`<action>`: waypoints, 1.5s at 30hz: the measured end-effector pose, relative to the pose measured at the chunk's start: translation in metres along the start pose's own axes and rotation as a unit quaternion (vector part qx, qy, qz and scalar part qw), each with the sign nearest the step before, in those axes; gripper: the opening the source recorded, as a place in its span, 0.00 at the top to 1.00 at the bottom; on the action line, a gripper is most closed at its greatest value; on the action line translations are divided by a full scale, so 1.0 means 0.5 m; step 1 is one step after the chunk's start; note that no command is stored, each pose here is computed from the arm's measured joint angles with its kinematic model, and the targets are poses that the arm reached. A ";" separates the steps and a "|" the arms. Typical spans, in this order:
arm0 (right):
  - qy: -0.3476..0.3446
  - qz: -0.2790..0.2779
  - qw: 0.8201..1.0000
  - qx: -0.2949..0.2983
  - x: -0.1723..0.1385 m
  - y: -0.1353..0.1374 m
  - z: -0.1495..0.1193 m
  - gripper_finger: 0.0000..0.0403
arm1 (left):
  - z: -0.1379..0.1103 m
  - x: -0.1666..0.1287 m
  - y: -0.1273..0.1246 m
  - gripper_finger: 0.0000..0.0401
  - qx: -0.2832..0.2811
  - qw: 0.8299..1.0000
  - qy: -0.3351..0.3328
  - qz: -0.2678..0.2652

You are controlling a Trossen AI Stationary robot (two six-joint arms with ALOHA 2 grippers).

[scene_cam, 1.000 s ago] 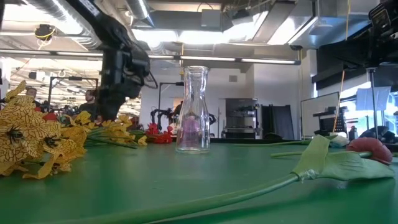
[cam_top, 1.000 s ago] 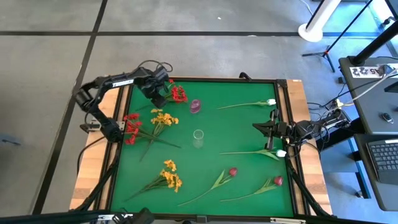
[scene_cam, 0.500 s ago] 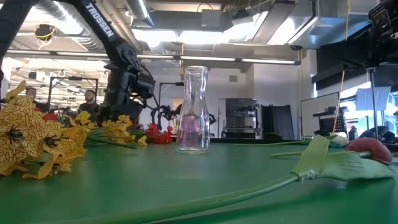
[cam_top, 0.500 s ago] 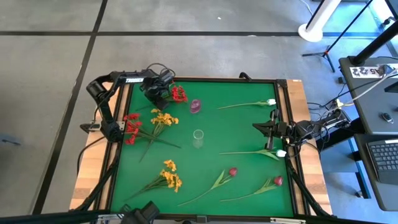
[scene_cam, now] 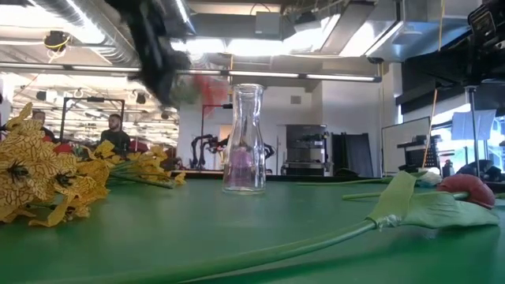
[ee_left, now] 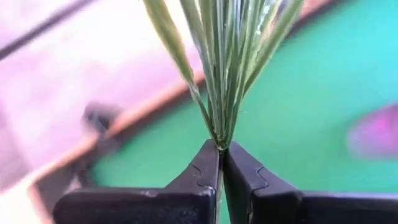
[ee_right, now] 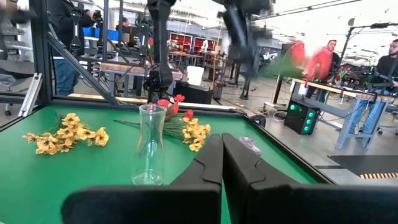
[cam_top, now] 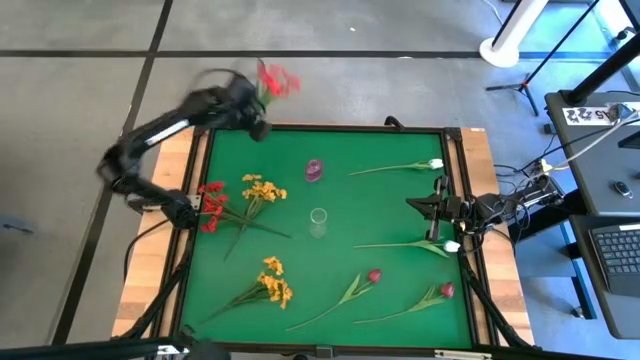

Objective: Sort flowers into vase by color
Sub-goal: Put the top red flowers into the violet vase

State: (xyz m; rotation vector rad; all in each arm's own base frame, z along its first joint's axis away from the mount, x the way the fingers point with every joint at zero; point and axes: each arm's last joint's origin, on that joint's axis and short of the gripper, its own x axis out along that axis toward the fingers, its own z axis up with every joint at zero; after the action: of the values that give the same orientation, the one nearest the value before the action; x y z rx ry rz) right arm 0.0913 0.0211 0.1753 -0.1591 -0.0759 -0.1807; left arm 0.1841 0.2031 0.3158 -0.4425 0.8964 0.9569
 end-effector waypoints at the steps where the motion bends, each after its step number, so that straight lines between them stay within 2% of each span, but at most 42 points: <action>1: 0.000 0.000 1.000 0.000 0.000 0.000 0.000 1.00 | 0.009 -0.034 -0.002 0.99 -0.017 0.998 -0.049 -0.046; 3: 0.000 0.000 1.000 0.000 0.000 0.000 0.000 1.00 | 0.021 -0.093 -0.018 0.99 -0.030 0.975 -0.152 -0.157; 5: 0.000 0.000 1.000 0.000 0.000 0.000 0.000 1.00 | 0.022 -0.140 -0.046 0.99 -0.017 0.937 -0.240 -0.252; 6: 0.000 0.000 1.000 0.000 0.000 0.000 0.000 1.00 | 0.017 -0.157 -0.061 0.99 -0.009 0.919 -0.276 -0.283; 9: 0.000 0.000 1.000 0.000 0.000 0.000 0.000 1.00 | -0.006 -0.164 -0.113 1.00 0.020 0.875 -0.343 -0.340; 11: 0.000 0.000 1.000 0.000 0.000 0.000 0.000 1.00 | -0.027 -0.140 -0.149 1.00 0.028 0.858 -0.367 -0.358; 13: 0.000 0.000 1.000 0.000 0.000 0.000 0.000 1.00 | -0.052 -0.098 -0.186 1.00 0.031 0.848 -0.381 -0.367; 15: 0.000 0.000 1.000 0.000 0.000 0.000 0.000 1.00 | -0.074 -0.055 -0.211 1.00 0.028 0.849 -0.386 -0.360; 17: 0.000 0.000 1.000 0.000 0.000 0.000 0.000 1.00 | -0.089 -0.014 -0.220 1.00 0.022 0.859 -0.384 -0.338; 20: 0.000 0.000 1.000 0.000 0.000 0.000 0.000 1.00 | -0.097 0.033 -0.232 1.00 0.015 0.868 -0.381 -0.318; 24: 0.000 0.000 1.000 0.000 0.000 0.000 0.000 1.00 | -0.108 0.096 -0.255 1.00 0.028 0.890 -0.350 -0.291; 29: 0.000 0.000 1.000 0.000 0.000 0.000 0.000 1.00 | -0.115 0.152 -0.269 1.00 0.030 0.905 -0.340 -0.255; 37: 0.000 0.000 1.000 0.000 0.000 0.000 0.000 1.00 | -0.119 0.168 -0.269 1.00 0.036 0.915 -0.342 -0.213; 45: 0.000 0.000 1.000 0.000 0.000 0.000 0.000 1.00 | -0.115 0.158 -0.267 1.00 0.035 0.909 -0.348 -0.226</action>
State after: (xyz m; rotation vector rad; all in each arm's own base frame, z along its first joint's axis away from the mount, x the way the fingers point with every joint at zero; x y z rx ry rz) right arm 0.0913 0.0210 0.1753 -0.1593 -0.0759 -0.1809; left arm 0.2924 0.1338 0.2117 -0.2008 0.1568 0.5765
